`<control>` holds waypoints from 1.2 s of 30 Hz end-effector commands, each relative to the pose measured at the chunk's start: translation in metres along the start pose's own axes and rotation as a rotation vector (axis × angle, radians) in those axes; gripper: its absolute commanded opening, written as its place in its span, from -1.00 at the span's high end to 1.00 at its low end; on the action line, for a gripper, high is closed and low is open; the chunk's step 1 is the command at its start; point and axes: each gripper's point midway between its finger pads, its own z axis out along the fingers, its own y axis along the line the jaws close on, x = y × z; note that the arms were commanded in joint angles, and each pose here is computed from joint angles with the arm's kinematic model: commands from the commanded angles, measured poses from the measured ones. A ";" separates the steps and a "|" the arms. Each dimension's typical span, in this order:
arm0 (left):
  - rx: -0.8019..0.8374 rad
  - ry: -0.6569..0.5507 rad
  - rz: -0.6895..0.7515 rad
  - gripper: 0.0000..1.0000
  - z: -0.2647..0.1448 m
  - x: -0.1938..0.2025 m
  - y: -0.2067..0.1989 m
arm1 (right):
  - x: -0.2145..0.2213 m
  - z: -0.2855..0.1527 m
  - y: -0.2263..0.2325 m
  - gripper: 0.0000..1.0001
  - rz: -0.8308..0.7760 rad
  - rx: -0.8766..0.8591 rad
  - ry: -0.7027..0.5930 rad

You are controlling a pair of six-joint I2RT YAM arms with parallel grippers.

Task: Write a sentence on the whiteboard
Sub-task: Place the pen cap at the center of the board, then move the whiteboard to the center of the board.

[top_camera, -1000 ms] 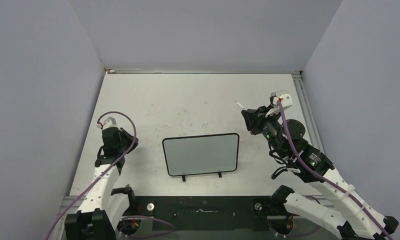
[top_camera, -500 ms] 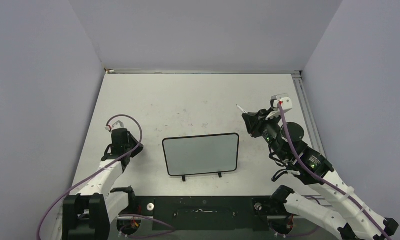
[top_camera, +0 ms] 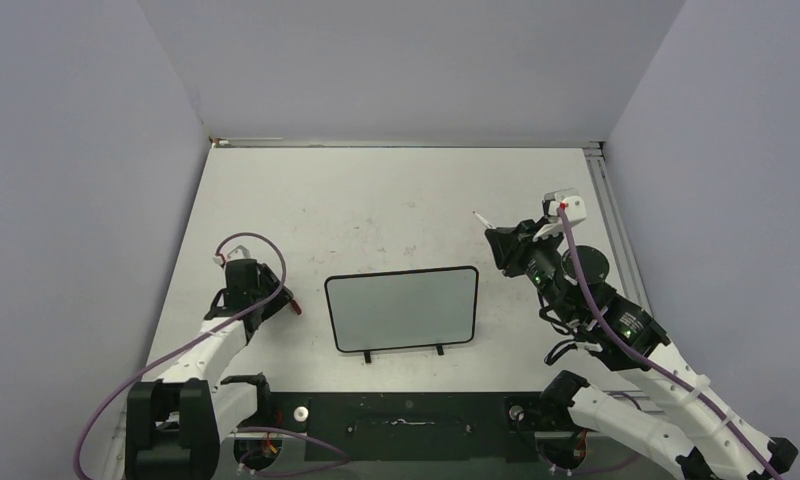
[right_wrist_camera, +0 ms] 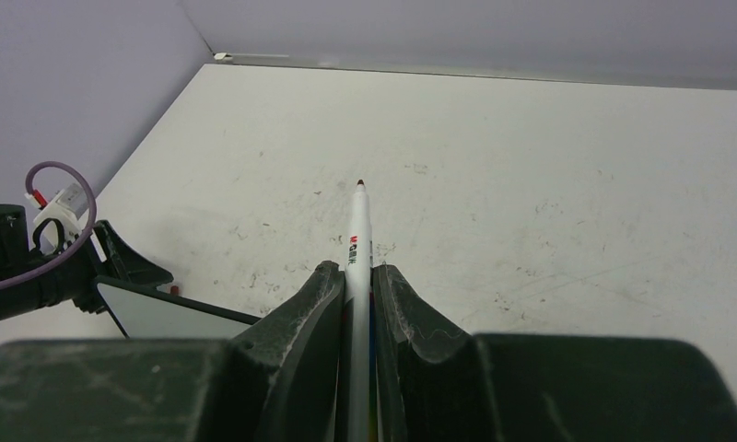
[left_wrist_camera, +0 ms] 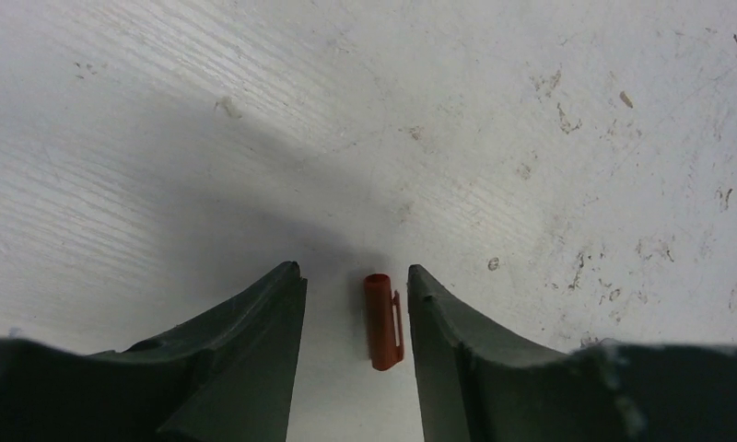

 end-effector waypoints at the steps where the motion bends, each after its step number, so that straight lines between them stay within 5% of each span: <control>1: 0.055 -0.041 -0.005 0.07 -0.011 -0.014 -0.015 | -0.009 -0.006 0.004 0.88 0.011 -0.035 -0.029; 6: 0.122 -0.122 0.007 -0.08 -0.045 -0.046 -0.039 | -0.007 -0.015 0.021 0.89 0.009 -0.144 -0.025; 12: 0.113 -0.227 0.192 -0.09 -0.119 -0.071 -0.060 | -0.008 -0.021 0.027 0.89 0.004 -0.196 -0.037; 25: 0.294 -0.068 0.329 0.02 -0.170 -0.001 -0.093 | -0.012 -0.017 0.027 0.89 -0.007 -0.180 -0.036; 36: 0.349 0.119 0.369 0.27 -0.188 0.041 -0.079 | -0.013 -0.010 0.026 0.89 -0.012 -0.162 -0.034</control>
